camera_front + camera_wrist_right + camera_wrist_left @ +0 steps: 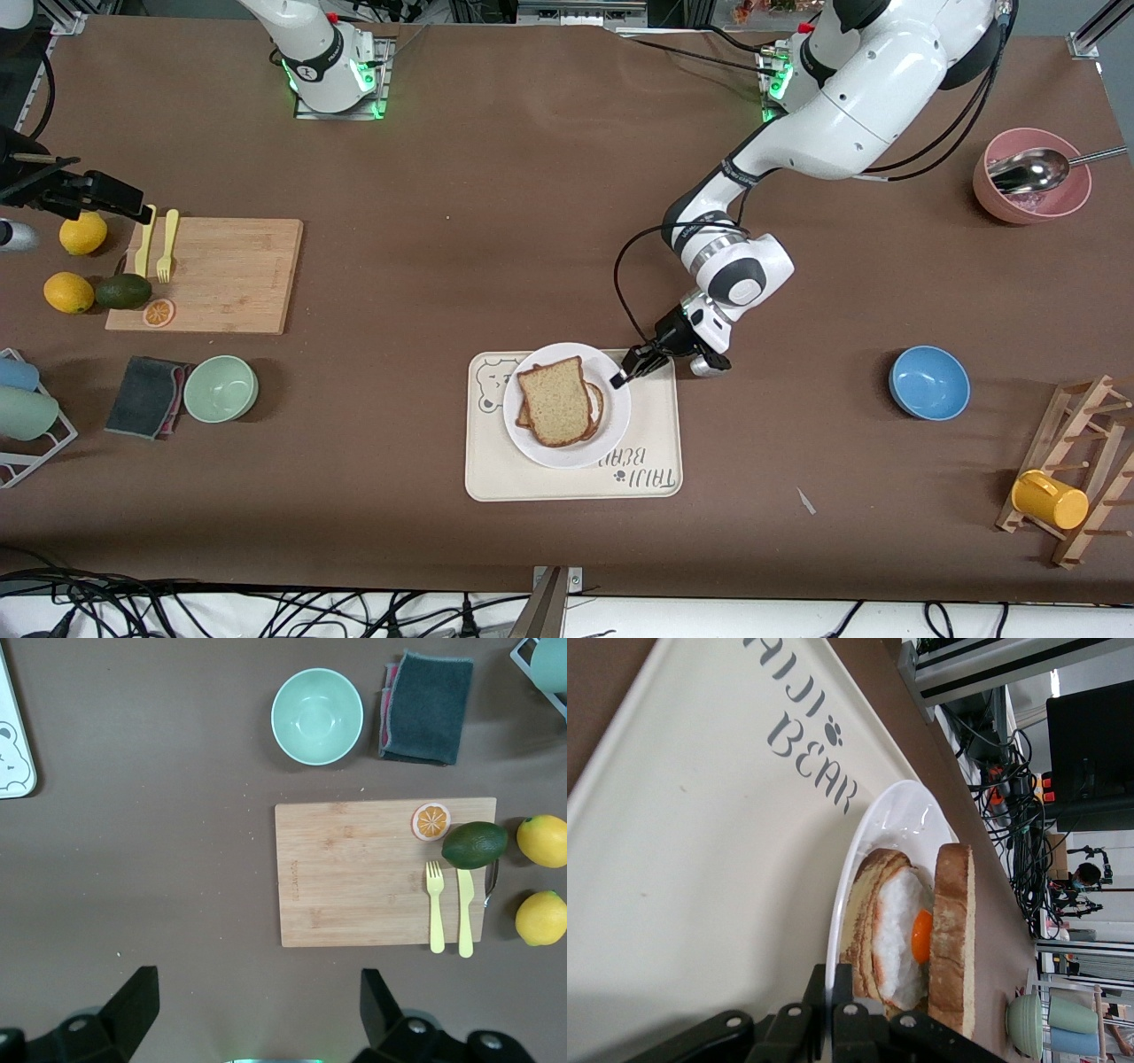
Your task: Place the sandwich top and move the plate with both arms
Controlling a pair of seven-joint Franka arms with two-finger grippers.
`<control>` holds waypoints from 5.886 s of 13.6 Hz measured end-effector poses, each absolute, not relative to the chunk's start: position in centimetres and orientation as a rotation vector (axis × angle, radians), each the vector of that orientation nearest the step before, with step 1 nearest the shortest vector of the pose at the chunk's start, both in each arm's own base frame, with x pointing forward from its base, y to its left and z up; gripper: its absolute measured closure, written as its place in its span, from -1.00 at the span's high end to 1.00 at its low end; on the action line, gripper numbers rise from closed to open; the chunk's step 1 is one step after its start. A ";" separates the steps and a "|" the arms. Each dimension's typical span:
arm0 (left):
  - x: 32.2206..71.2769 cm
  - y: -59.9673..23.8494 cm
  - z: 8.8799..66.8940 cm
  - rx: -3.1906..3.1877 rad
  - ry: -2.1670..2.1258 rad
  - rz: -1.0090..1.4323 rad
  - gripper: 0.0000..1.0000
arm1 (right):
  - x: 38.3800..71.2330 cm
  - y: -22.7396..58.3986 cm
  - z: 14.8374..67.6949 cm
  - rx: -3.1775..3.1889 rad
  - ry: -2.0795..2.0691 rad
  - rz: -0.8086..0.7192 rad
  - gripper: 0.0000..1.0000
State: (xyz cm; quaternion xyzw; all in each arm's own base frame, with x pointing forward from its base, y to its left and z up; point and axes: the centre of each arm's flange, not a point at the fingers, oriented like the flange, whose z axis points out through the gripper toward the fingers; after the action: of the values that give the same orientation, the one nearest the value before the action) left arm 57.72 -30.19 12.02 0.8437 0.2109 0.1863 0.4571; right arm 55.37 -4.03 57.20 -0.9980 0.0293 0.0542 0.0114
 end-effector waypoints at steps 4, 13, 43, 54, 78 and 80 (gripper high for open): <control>58.4 -29.8 12.3 2.075 0.524 0.477 -0.40 | 55.4 -4.0 57.2 -3.113 0.091 0.169 1.00; 61.1 -26.8 14.1 2.075 0.590 0.545 0.78 | 55.5 -4.0 56.9 -3.112 0.092 0.173 1.00; 70.6 -17.8 26.4 2.033 0.864 0.561 1.00 | 55.6 -3.7 56.9 -3.084 0.092 0.171 1.00; 73.7 -7.8 30.2 2.479 0.414 0.346 1.00 | 55.6 -3.6 56.9 -3.084 0.088 0.172 1.00; 57.4 1.5 57.8 3.167 0.283 0.105 1.00 | 55.4 -3.6 58.0 -3.085 0.085 0.152 1.00; 57.1 1.3 58.1 3.169 0.278 0.099 1.00 | 55.4 -3.6 58.0 -3.085 0.085 0.153 1.00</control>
State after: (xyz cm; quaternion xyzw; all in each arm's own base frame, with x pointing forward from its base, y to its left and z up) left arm 57.05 1.28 58.09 0.9955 0.0875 0.0309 -0.0205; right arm 55.43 -3.59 57.95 -0.9981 0.0274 0.0494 0.0259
